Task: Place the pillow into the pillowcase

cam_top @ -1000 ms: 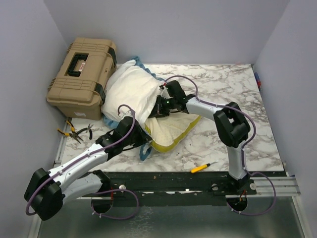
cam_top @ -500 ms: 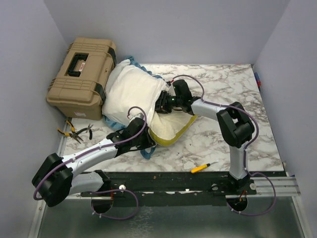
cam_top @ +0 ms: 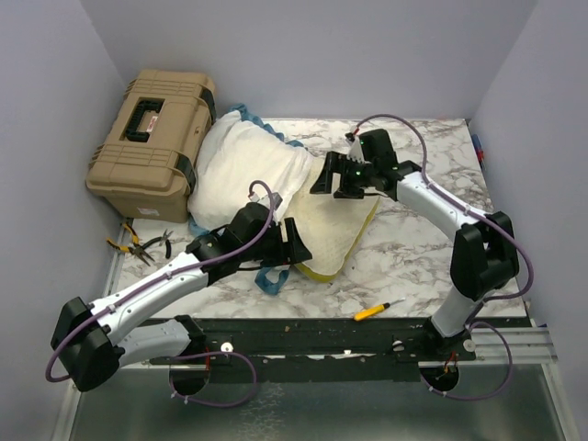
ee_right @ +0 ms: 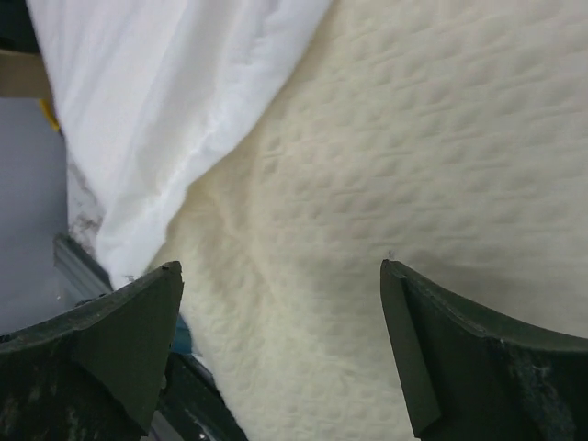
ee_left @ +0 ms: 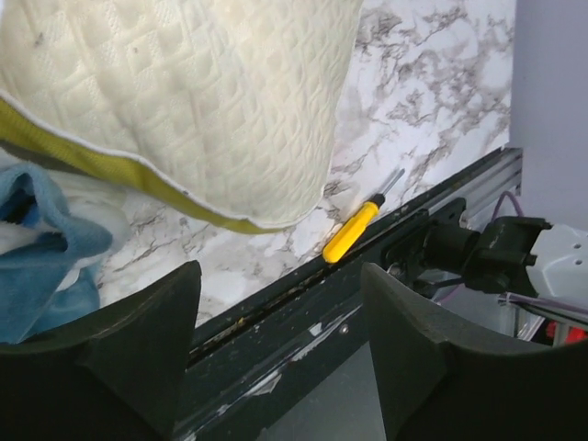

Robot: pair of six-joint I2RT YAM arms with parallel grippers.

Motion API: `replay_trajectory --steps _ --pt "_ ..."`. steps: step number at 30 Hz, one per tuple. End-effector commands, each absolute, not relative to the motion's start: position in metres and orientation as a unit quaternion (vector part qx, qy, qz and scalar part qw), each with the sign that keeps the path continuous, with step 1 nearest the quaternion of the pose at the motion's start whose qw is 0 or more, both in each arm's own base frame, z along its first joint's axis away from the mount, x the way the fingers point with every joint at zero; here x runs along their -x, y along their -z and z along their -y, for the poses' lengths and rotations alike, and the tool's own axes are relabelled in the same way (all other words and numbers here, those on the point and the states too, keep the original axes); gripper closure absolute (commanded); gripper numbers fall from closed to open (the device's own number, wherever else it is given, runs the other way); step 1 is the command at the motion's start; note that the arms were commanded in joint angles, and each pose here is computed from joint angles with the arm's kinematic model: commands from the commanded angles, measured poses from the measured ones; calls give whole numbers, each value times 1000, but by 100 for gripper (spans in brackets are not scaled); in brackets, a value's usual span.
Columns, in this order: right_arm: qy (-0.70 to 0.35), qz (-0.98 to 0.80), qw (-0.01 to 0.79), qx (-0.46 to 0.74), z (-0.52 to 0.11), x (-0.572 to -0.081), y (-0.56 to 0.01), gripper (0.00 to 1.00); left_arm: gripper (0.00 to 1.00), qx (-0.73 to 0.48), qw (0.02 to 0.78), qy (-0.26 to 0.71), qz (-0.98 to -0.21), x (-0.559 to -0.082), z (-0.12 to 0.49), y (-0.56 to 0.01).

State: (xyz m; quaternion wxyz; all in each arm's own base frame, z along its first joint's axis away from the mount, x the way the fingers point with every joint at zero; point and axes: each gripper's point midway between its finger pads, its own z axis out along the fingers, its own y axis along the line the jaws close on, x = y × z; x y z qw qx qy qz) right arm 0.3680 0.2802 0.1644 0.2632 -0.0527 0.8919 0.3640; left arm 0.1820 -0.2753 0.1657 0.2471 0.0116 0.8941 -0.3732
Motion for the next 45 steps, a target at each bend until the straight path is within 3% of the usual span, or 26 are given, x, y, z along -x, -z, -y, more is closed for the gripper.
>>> replay_trajectory --steps 1,6,13,18,22,29,31,35,38,41,45 --pt "-270 -924 271 21 -216 -390 -142 7 27 -13 259 333 -907 -187 263 -172" --pt "-233 -930 281 -44 -166 -432 -122 6 22 48 296 264 -917 -218 238 -172" --pt "-215 -944 247 -38 -161 -447 -87 6 19 186 277 185 -924 -256 172 -134" --pt "-277 -942 189 -33 -179 -414 -62 11 18 234 280 223 -904 -292 163 -112" --pt "-315 -935 161 -31 -185 -375 -57 20 18 185 298 290 -890 -326 197 -117" --pt "-360 -925 112 -45 -186 -298 -65 39 19 79 296 326 -895 -379 266 -119" --pt "-379 -919 100 -47 -191 -282 -71 40 20 41 292 335 -895 -388 294 -118" --pt "-414 -906 87 -30 -218 -270 -83 39 22 24 302 331 -894 -403 308 -124" --pt "-435 -896 81 20 -256 -272 -96 33 20 27 329 266 -906 -409 281 -134" --pt "-430 -896 89 74 -283 -275 -113 22 18 50 346 160 -923 -407 230 -143" --pt "-389 -906 146 79 -267 -292 -130 8 16 79 366 71 -925 -394 178 -168"
